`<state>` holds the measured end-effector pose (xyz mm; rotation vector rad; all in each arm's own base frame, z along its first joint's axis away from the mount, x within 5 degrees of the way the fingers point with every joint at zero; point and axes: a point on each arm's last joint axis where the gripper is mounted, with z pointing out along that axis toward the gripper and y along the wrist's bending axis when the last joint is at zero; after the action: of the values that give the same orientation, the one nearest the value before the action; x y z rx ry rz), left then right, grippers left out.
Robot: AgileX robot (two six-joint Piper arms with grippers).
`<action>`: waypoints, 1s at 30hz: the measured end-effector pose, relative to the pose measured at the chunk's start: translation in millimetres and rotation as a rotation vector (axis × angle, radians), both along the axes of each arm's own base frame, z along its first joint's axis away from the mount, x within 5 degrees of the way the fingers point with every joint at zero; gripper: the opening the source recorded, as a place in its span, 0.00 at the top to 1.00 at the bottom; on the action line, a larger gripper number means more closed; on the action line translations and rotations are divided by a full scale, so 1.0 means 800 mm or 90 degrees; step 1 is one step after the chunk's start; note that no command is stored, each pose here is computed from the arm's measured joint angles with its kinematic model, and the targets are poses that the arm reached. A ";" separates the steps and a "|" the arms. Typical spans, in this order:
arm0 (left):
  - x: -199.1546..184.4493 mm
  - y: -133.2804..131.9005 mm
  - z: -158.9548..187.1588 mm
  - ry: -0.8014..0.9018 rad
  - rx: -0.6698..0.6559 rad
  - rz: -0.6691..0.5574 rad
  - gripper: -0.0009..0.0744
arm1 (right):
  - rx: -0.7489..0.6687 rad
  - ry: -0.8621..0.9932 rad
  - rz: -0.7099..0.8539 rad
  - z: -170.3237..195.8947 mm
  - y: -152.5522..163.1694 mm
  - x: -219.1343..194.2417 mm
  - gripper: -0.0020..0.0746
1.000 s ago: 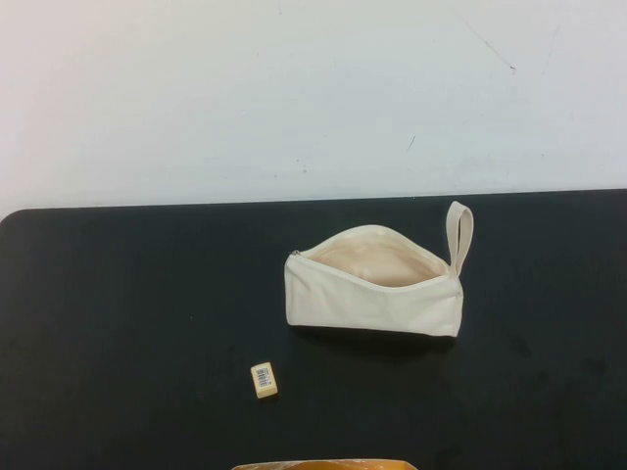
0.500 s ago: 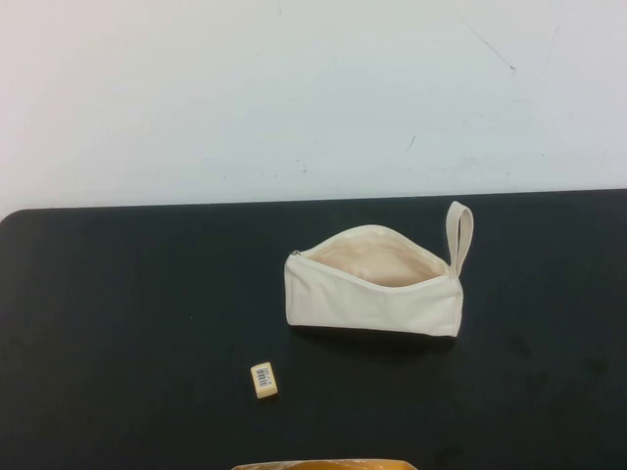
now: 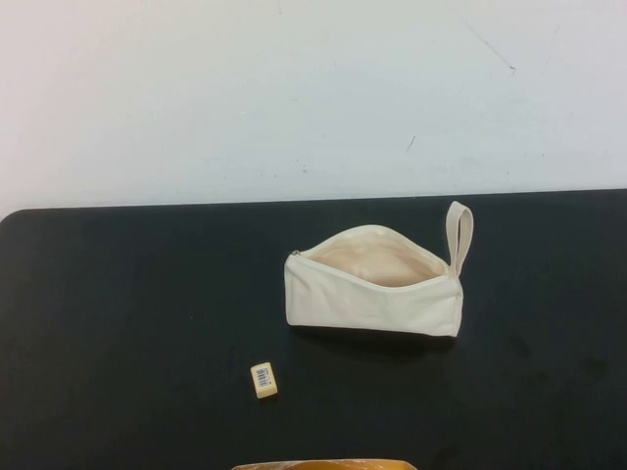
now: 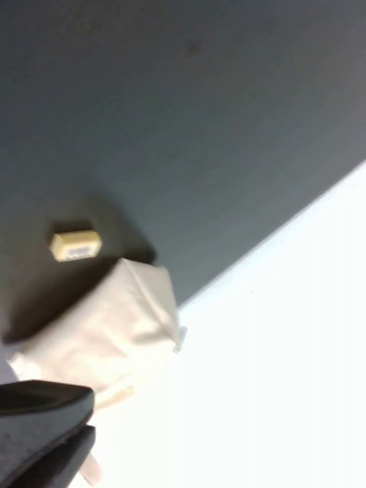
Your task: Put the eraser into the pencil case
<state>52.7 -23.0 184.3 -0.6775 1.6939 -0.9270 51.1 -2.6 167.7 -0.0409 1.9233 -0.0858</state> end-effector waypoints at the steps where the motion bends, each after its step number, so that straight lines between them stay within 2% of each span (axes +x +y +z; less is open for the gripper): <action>1: 0.000 0.001 0.001 -0.006 -0.009 0.006 0.99 | 0.000 0.000 0.000 0.000 0.000 0.000 0.98; 6: 0.002 0.005 0.008 -0.031 -0.052 0.035 0.99 | 0.000 0.000 0.000 0.000 0.000 0.000 0.98; 8: 0.002 0.005 0.008 -0.040 -0.026 0.033 0.99 | 0.000 0.000 0.000 0.000 0.000 0.000 0.98; 12: -0.004 -0.003 0.030 -0.075 0.123 -0.034 0.99 | 0.000 0.000 0.000 0.000 0.000 0.000 0.98; 15: -0.007 -0.009 0.076 -0.084 0.248 -0.091 0.99 | 0.000 0.000 0.000 0.000 0.000 0.000 0.98; 20: 0.013 -0.011 0.143 0.015 0.465 -0.210 0.99 | 0.000 0.000 0.000 0.000 0.000 0.000 0.98; 25: 0.064 -0.009 0.194 0.119 0.569 -0.323 0.99 | 0.000 0.000 0.000 0.000 0.000 0.000 0.98; 30: 0.131 -0.014 0.205 0.191 0.602 -0.408 0.99 | 0.000 0.000 0.000 0.000 0.000 0.000 0.98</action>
<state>157.4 -33.8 348.7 0.4064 2.3887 -0.3211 51.1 -2.6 167.7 -0.0409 1.9233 -0.0858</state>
